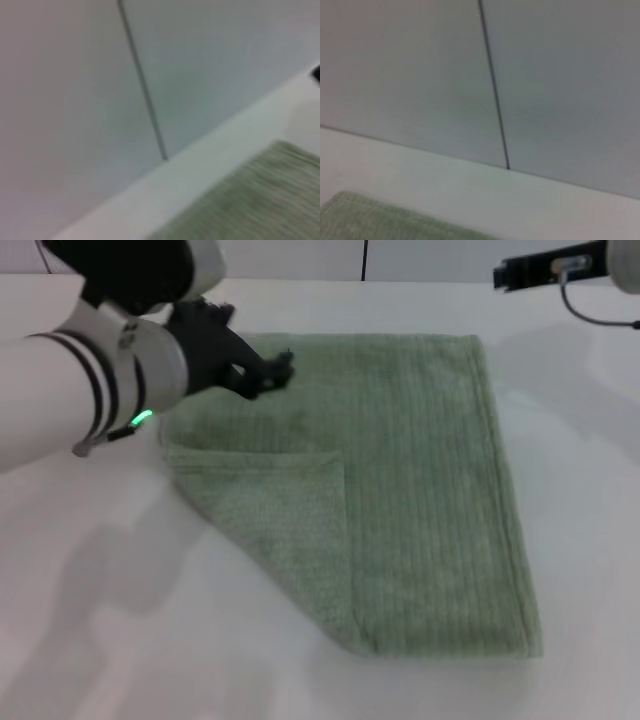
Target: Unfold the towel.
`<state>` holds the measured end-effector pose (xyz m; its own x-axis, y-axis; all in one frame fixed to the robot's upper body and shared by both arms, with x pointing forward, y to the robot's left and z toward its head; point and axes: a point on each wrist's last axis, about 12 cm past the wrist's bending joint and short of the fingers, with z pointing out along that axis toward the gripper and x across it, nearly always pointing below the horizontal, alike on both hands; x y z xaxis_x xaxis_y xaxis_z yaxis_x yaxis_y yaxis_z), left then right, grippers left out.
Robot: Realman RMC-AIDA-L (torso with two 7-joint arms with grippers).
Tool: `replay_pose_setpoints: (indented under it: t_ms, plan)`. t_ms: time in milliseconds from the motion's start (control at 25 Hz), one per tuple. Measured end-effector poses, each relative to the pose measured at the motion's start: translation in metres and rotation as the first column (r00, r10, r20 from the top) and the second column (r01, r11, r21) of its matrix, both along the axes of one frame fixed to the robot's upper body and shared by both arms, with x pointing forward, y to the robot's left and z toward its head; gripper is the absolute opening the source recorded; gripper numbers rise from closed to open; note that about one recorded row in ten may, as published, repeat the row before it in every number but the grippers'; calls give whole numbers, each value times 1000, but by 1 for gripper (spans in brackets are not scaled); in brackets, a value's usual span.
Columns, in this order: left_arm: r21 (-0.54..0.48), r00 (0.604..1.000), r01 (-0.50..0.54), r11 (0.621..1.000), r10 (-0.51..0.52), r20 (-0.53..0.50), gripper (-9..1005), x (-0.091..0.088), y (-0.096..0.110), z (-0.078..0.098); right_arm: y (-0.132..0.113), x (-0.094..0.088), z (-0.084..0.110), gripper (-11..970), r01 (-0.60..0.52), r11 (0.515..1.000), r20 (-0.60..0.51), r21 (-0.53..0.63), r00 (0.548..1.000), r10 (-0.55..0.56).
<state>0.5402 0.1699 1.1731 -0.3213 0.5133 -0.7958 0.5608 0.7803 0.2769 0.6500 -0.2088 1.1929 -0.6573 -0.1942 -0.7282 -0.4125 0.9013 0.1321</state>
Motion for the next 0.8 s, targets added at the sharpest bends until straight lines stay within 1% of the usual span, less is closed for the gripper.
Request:
replay_pose_setpoints:
  t_ms: [40,80,120,240,360,480,640,800]
  plan:
    - [0,1000,0,1000,0,0,781,0,0,0,2,2,-3,-2,-6,1000,-28,-10,1000,5]
    - [-2,999,21,1000,-21,-44,781,-1,-5,1,4,4,-5,-2,-12,1000,-55,-29,998,11]
    - [-7,997,28,1000,-29,-66,781,-2,-7,1,7,7,-7,-2,-19,999,-81,-50,997,15]
    - [-8,997,35,999,-36,-74,781,-3,-8,0,16,11,-16,-2,-45,994,-134,-101,990,31]
    - [-2,994,60,998,-59,-89,782,-8,-12,-2,20,13,-23,-2,-62,989,-165,-134,986,39]
    - [6,991,77,997,-76,-108,782,-10,-17,-8,19,14,-29,-2,-56,988,-174,-146,984,31]
    - [26,983,116,993,-111,-144,782,-15,-27,-20,16,14,-32,-2,-40,989,-167,-141,986,16]
    - [43,978,142,989,-133,-161,782,-19,-32,-27,13,16,-36,-2,-20,991,-159,-136,987,-2]
